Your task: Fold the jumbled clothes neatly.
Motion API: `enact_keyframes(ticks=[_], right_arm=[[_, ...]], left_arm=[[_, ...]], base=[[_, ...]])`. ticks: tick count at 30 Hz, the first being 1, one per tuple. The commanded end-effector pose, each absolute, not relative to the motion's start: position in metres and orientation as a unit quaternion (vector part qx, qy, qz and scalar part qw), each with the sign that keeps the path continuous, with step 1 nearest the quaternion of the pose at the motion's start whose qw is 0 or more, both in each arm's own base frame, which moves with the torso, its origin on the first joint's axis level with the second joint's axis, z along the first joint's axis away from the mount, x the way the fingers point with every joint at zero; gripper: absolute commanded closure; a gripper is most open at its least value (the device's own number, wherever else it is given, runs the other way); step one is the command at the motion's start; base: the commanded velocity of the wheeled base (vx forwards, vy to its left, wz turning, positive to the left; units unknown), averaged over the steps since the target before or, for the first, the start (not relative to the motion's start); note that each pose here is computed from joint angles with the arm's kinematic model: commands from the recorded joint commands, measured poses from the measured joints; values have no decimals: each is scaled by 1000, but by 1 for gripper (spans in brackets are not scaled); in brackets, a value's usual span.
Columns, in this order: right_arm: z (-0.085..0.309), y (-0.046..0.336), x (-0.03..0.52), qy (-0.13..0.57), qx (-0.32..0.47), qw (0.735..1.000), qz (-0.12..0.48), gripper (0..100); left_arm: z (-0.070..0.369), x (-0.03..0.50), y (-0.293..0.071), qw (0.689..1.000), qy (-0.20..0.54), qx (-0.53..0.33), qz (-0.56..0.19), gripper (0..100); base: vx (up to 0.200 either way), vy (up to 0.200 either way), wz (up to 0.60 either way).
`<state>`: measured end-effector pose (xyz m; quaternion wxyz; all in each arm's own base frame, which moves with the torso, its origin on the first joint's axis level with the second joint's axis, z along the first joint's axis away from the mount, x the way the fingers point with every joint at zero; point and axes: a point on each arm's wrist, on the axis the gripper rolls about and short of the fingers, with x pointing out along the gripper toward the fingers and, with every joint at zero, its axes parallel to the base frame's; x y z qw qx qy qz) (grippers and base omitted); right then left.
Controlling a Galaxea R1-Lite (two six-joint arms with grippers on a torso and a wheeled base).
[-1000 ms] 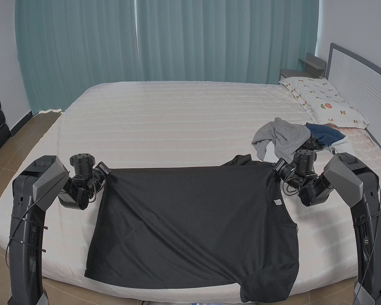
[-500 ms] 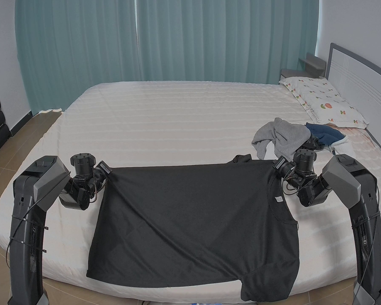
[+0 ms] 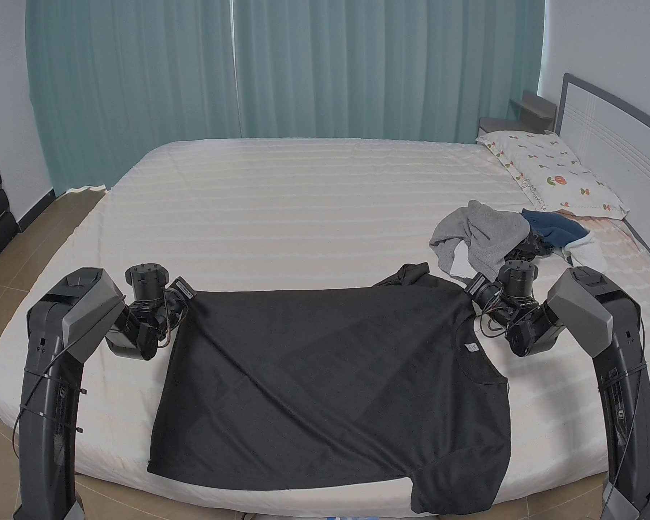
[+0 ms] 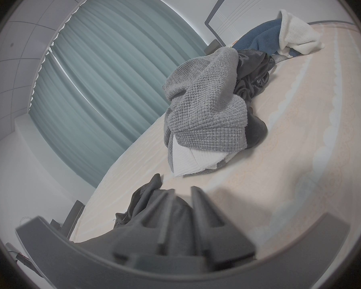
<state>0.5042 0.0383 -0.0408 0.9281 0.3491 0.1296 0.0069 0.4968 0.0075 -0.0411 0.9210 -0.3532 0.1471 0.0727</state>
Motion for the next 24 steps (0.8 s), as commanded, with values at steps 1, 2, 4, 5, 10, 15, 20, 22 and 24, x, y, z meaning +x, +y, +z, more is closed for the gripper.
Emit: enact_keyframes(ticks=[1, 2, 4, 5, 10, 15, 20, 22, 24], right_arm=[[-43, 42, 502, 137, 348, 927, 10, 0], [-41, 42, 501, 135, 348, 927, 11, 0], [-35, 41, 499, 134, 350, 927, 14, 0], [-34, 41, 499, 133, 350, 927, 15, 0], [-15, 41, 494, 125, 355, 926, 20, 0], [4, 55, 485, 129, 352, 927, 28, 0], [26, 55, 467, 134, 350, 927, 29, 0], [32, 53, 451, 149, 349, 925, 29, 0], [43, 50, 434, 161, 349, 923, 33, 0]], left_arm=[[-43, 496, 7, 921, 149, -353, 73, 0], [-43, 496, 7, 921, 149, -353, 73, 0], [-42, 496, 7, 921, 149, -353, 73, 0], [-42, 495, 7, 921, 149, -353, 74, 0], [-40, 488, 8, 918, 159, -356, 78, 0], [-12, 468, 11, 905, 158, -386, 80, 0], [18, 452, 18, 903, 144, -396, 82, 0], [29, 444, 18, 903, 146, -399, 71, 0], [38, 439, 16, 902, 150, -401, 57, 0]], base=[[0, 0, 0], [0, 0, 0], [0, 0, 0], [0, 0, 0], [0, 0, 0], [0, 0, 0], [0, 0, 0], [0, 0, 0], [0, 0, 0]])
